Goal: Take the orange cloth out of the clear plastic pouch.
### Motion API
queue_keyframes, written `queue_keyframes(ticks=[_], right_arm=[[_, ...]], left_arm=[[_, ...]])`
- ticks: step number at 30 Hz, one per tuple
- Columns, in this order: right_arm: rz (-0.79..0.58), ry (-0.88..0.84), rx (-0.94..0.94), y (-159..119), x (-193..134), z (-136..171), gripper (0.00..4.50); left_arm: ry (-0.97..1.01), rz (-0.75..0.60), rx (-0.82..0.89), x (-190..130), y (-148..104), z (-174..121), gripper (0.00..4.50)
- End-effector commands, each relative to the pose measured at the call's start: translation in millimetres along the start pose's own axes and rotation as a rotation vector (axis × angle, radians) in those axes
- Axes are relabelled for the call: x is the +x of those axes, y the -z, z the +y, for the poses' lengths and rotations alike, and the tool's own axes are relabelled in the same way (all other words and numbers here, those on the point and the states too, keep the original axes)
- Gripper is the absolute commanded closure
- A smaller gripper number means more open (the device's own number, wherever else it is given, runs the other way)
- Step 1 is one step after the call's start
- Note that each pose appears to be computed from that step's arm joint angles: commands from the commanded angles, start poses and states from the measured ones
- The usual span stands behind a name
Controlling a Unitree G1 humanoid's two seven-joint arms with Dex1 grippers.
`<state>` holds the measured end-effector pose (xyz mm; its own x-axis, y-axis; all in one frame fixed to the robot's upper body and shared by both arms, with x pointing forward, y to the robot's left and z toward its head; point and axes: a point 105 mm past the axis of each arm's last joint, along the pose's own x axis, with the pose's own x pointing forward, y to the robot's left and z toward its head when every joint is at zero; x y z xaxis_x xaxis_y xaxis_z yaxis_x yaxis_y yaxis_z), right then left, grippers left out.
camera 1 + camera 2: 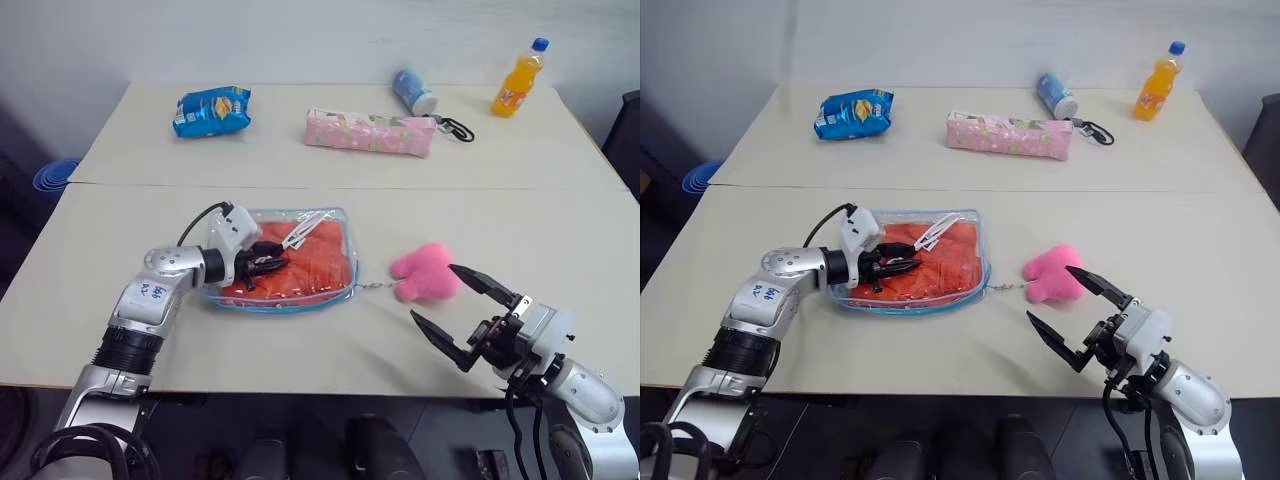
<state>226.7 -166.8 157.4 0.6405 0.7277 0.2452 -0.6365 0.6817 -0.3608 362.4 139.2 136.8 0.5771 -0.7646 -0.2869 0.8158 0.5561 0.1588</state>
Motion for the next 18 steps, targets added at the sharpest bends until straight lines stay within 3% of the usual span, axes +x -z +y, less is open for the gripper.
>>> queue_keyframes(ticks=[1, 3, 5, 8, 11, 14, 18], right_arm=[[-0.037, -0.01, -0.032, -11.5, 2.0, -0.2, 0.0], [-0.046, -0.017, -0.026, -11.3, 3.8, -0.2, 0.0], [-0.064, -0.04, -0.019, -11.7, 9.0, 1.3, 0.0], [-0.094, -0.077, -0.012, -14.9, 17.9, 4.6, 0.0], [-0.114, -0.181, -0.021, -20.3, 29.9, 16.0, 0.0], [-0.112, -0.27, -0.014, -21.6, 37.6, 25.7, 0.0], [-0.109, -0.292, 0.002, -21.8, 43.3, 26.4, 0.0]], left_arm=[[-0.095, -0.076, -0.006, -15.9, -4.3, 18.7, 3.66], [-0.159, -0.144, -0.04, -24.3, -4.8, 29.2, 4.3], [-0.32, -0.315, -0.147, -48.6, -12.5, 53.8, 4.39], [-0.565, -0.449, -0.252, -98.6, -8.4, 85.0, 4.39], [-0.893, -0.394, -0.317, -172.6, 25.4, 107.3, 4.39], [-1.064, -0.257, -0.346, -216.1, 56.2, 108.4, 4.39], [-1.08, -0.177, -0.344, -227.7, 68.9, 99.0, 4.39]])
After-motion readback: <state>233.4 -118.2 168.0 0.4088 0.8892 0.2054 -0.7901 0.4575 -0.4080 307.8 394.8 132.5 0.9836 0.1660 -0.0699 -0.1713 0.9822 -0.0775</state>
